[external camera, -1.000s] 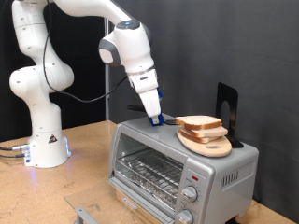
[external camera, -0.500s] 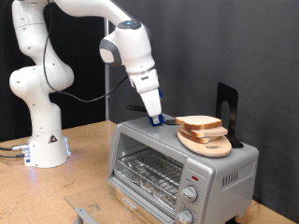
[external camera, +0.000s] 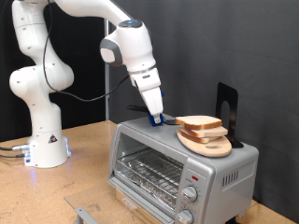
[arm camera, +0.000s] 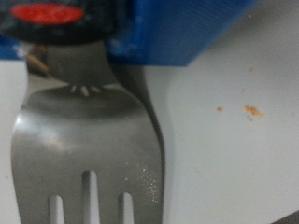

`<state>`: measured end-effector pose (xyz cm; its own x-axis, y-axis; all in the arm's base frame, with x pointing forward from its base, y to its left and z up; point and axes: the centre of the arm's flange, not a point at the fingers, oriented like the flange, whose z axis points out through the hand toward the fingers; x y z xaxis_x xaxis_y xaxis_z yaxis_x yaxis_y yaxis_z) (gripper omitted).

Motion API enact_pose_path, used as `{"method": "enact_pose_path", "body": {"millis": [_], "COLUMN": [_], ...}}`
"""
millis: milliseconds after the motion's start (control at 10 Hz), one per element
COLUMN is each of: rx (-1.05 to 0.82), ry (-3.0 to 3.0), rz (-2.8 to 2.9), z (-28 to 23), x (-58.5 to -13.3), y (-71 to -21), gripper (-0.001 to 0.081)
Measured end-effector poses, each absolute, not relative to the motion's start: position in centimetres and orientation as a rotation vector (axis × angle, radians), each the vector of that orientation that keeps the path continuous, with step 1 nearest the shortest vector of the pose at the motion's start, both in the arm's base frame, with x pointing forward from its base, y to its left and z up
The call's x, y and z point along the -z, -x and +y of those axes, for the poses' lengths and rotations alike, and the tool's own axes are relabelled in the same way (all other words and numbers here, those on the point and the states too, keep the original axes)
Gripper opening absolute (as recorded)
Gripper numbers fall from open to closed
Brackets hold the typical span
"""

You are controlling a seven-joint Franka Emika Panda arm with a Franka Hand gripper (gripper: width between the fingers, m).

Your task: Make a piece of toast with the oven

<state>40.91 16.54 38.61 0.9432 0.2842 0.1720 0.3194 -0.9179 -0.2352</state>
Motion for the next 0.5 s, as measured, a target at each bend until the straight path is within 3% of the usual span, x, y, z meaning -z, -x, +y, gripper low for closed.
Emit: {"method": "enact_pose_path", "body": {"millis": [500], "rx": [0.233], "ry": [2.865], "rz": [-0.437], "z": [16.57], "x": [-38.53], "y": [-41.08], "gripper": [0.0805]}}
